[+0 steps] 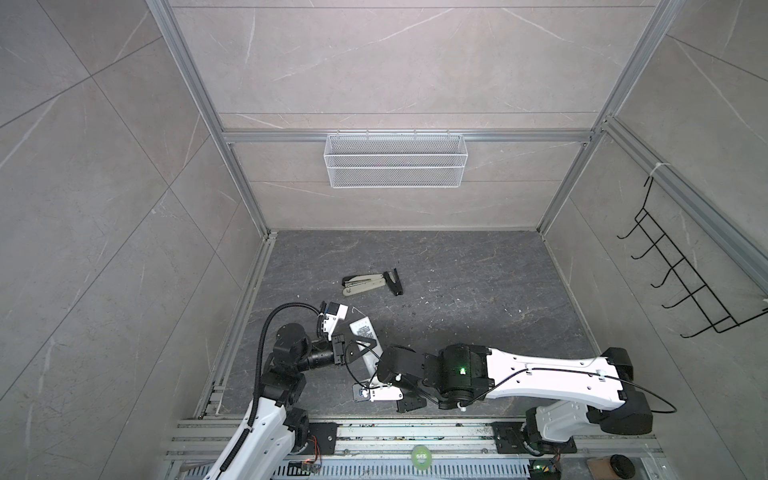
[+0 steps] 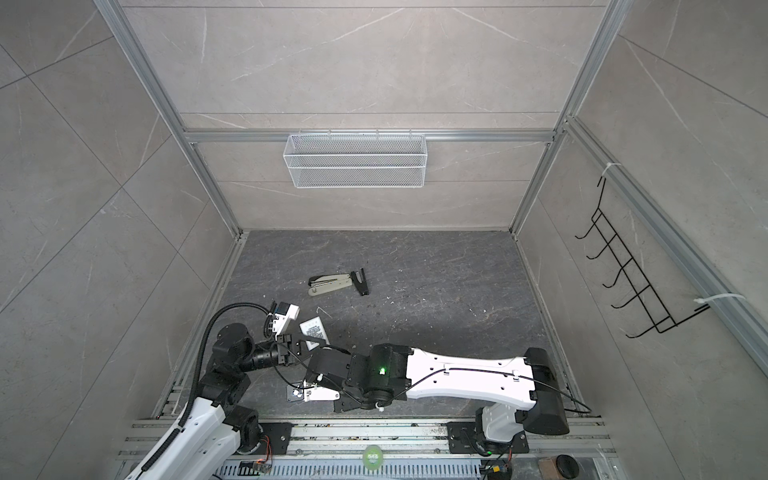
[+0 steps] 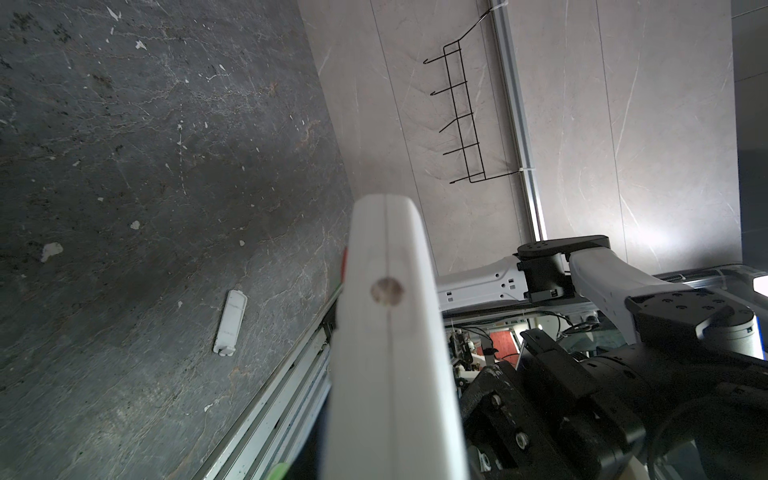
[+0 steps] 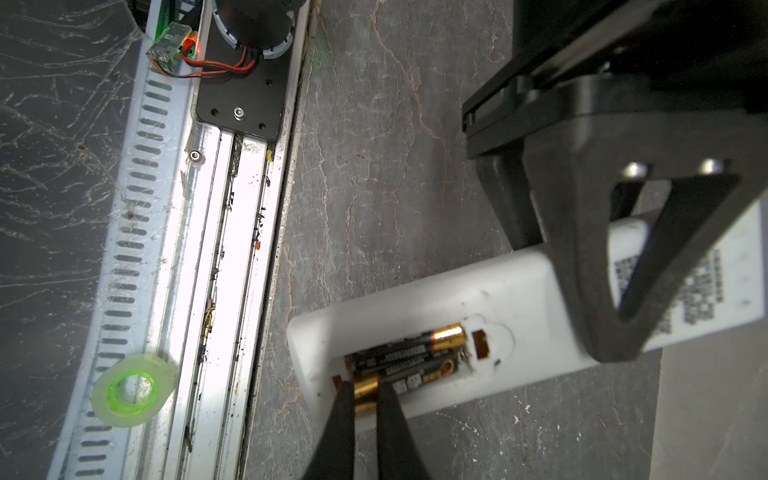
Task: Load the batteries into the remote control
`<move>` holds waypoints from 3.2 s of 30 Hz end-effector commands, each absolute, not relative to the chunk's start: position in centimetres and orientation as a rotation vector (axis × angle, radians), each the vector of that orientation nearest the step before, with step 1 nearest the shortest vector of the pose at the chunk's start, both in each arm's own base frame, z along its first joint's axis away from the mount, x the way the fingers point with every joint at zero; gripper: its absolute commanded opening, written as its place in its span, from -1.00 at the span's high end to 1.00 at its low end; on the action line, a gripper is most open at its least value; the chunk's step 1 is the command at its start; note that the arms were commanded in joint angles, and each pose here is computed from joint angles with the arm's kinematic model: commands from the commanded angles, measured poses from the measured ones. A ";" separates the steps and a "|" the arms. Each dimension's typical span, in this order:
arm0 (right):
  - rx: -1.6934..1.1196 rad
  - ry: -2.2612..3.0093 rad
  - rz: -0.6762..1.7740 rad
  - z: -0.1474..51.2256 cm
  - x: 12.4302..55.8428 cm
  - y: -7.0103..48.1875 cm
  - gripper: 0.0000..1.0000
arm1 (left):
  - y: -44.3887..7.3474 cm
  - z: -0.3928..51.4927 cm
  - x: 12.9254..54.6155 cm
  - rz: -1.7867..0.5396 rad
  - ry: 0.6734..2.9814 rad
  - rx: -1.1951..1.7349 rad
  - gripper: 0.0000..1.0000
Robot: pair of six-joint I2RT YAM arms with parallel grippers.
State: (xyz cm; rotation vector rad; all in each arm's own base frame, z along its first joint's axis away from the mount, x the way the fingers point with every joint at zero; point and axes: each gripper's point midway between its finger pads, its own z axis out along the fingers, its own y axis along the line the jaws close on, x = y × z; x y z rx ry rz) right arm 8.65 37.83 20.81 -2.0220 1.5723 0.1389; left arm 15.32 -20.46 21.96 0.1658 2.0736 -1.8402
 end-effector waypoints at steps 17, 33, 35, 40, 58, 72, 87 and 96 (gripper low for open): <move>-1.969 1.602 -0.026 18.6 11.2 38.3 0.77 | -21.0 25.3 12.4 -1.967 1.995 0.394 1.00; -1.945 1.612 -0.037 18.3 11.9 38.9 0.78 | -21.0 25.3 12.4 -1.969 1.999 0.393 1.00; -1.935 1.619 -0.027 18.3 11.9 39.0 0.79 | -21.0 25.3 12.4 -1.969 1.998 0.394 1.00; -1.915 1.635 -0.019 18.4 12.0 39.1 0.78 | -21.0 25.4 12.4 -1.968 1.995 0.397 1.00; -1.930 1.641 0.033 18.7 11.3 38.5 0.78 | -21.0 25.4 12.4 -1.970 1.995 0.397 1.00; -2.067 1.666 0.113 16.5 8.8 36.7 0.79 | -21.0 25.3 12.4 -1.967 1.996 0.391 1.00; -2.086 1.734 -0.008 14.3 8.7 34.9 0.84 | -21.0 25.2 12.5 -1.953 1.999 0.384 1.00; -2.074 1.751 -0.074 14.0 8.9 34.2 0.86 | -21.0 25.1 12.5 -1.945 2.003 0.383 1.00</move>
